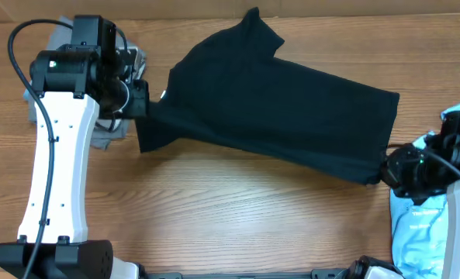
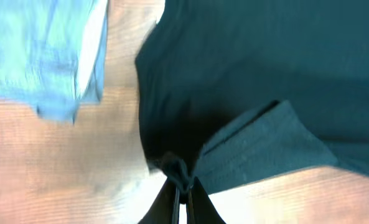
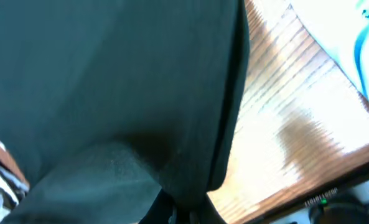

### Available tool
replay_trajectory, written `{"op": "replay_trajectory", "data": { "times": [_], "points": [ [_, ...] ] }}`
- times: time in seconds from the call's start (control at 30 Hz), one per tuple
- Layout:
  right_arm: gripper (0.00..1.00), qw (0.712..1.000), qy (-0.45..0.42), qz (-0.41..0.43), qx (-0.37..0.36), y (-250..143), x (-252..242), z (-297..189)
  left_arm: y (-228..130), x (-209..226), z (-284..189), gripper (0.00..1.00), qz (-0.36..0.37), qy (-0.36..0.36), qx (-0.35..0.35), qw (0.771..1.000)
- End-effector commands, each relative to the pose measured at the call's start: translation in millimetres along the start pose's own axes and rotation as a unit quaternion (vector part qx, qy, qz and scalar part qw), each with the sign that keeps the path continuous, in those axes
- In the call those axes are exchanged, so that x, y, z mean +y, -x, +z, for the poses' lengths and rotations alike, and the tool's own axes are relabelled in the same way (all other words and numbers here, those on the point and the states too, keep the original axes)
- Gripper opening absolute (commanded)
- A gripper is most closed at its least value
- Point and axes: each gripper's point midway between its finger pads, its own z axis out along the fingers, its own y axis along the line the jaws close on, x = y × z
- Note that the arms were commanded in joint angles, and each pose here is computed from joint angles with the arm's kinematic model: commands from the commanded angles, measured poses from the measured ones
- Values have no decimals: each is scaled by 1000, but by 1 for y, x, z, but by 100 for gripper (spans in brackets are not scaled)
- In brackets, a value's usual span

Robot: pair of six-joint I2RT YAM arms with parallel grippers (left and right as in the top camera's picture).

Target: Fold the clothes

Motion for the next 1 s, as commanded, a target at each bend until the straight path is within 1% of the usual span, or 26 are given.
{"op": "replay_trajectory", "data": {
  "times": [0.0, 0.1, 0.17, 0.23, 0.33, 0.5, 0.73, 0.83, 0.9, 0.97],
  "points": [
    [4, 999, -26, 27, 11, 14, -3, 14, 6, -14, 16, 4, 16, -4, -7, 1000],
    [4, 997, -46, 44, 52, 13, -6, 31, 8, -28, 35, 4, 36, -10, -6, 999],
    [4, 993, -66, 50, 84, 9, -12, 40, 0, -34, 47, 4, 44, -10, 14, 999],
    [4, 991, -75, 37, 103, 7, -15, 45, -9, -31, 55, 4, 43, 11, 32, 999],
    [4, 991, -76, 27, 107, 6, -15, 45, -13, -20, 54, 4, 33, 43, 40, 998],
    [4, 990, -84, 21, 114, -1, -19, 40, -21, -18, 48, 4, 31, 45, 50, 997],
    [4, 980, -108, 5, 165, -45, -39, 49, -42, -9, 40, 4, 32, 66, 87, 994],
    [4, 976, -99, 14, 191, -69, -47, 60, -45, -6, 39, 4, 32, 74, 95, 992],
    [4, 978, -84, 29, 187, -71, -46, 69, -43, -7, 39, 4, 32, 73, 89, 993],
    [4, 984, -61, 49, 162, -58, -39, 77, -32, -8, 41, 4, 34, 71, 68, 995]
  ]
}}
